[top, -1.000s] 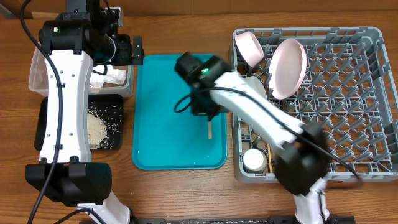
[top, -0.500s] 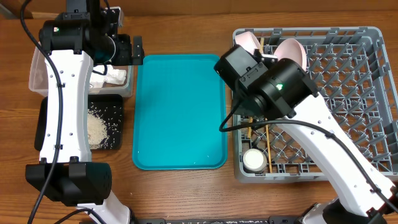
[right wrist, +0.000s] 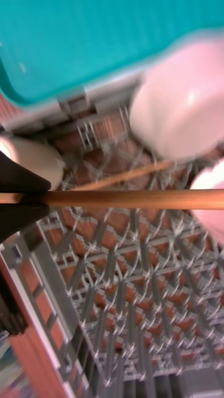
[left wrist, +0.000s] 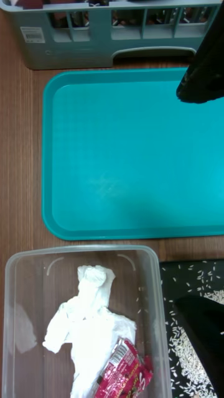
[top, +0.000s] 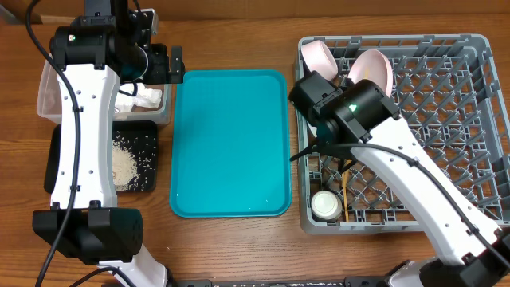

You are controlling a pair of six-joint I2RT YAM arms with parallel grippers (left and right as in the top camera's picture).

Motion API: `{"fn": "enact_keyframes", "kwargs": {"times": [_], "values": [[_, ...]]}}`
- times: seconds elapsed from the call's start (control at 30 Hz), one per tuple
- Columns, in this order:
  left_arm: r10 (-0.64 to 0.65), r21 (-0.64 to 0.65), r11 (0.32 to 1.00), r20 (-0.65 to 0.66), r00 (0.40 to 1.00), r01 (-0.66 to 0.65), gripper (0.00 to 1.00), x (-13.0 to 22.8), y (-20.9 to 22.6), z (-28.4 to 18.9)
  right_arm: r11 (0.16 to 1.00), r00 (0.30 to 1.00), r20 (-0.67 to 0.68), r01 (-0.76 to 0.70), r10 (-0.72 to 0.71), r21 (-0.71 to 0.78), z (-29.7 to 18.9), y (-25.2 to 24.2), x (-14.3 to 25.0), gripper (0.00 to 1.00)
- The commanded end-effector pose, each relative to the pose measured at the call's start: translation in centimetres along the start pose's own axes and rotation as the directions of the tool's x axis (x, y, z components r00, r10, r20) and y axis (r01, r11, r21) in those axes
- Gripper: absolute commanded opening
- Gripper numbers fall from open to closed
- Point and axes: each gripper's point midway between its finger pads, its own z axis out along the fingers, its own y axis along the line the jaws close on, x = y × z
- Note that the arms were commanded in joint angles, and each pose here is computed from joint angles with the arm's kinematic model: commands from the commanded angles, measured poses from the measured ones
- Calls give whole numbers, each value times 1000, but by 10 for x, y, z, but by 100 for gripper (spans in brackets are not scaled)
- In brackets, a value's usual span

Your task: Sort waste into correct bins and load items into the dishwasher

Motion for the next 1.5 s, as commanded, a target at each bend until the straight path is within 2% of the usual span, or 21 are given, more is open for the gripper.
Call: {"fn": "enact_keyframes", "kwargs": {"times": [0.0,0.07,0.1,0.23,0.3,0.53,0.63,0.73,0.83,0.87,0.9,0.93,1.03,1.27,1.47], "values": [[-8,7,1000,12,1000,8,100,-4,0,-2,996,1000,-20,-17,18,84,22,-22,3,4],[-8,7,1000,11,1000,8,100,-4,0,-2,995,999,-42,-2,6,105,36,-24,8,4],[-8,7,1000,11,1000,8,100,-4,0,-2,994,999,-50,-1,7,112,43,-23,11,7],[-8,7,1000,11,1000,8,100,-4,0,-2,993,998,-61,3,4,119,62,-18,19,52],[-8,7,1000,11,1000,8,100,-4,0,-2,993,998,-61,3,5,119,65,-18,20,61],[-8,7,1000,11,1000,8,100,-4,0,-2,996,999,-29,-41,44,78,62,-15,11,62],[-8,7,1000,11,1000,8,100,-4,0,-2,997,997,-15,-70,70,12,52,-11,9,61],[-8,7,1000,11,1000,8,100,-4,0,-2,991,994,9,-106,107,-87,28,-10,3,62],[-8,7,1000,11,1000,8,100,-4,0,-2,957,983,70,-145,167,-251,-19,-12,-6,65],[-8,7,1000,11,1000,8,100,-4,0,-2,931,977,88,-155,194,-330,-41,-15,-7,68],[-8,7,1000,11,1000,8,100,-4,0,-2,917,975,91,-158,204,-365,-50,-17,-7,77],[-8,7,1000,12,1000,8,100,-4,0,-2,888,974,79,-160,213,-431,-64,-16,-3,100],[-8,7,1000,11,1000,8,100,-4,0,-2,827,978,37,-151,203,-541,-87,-22,17,100],[-8,7,1000,11,1000,8,100,-4,0,-2,812,973,74,-138,217,-567,-100,-40,25,100],[-8,7,1000,11,1000,8,100,-4,0,-2,832,958,255,36,128,-553,-108,-40,5,100]]}}
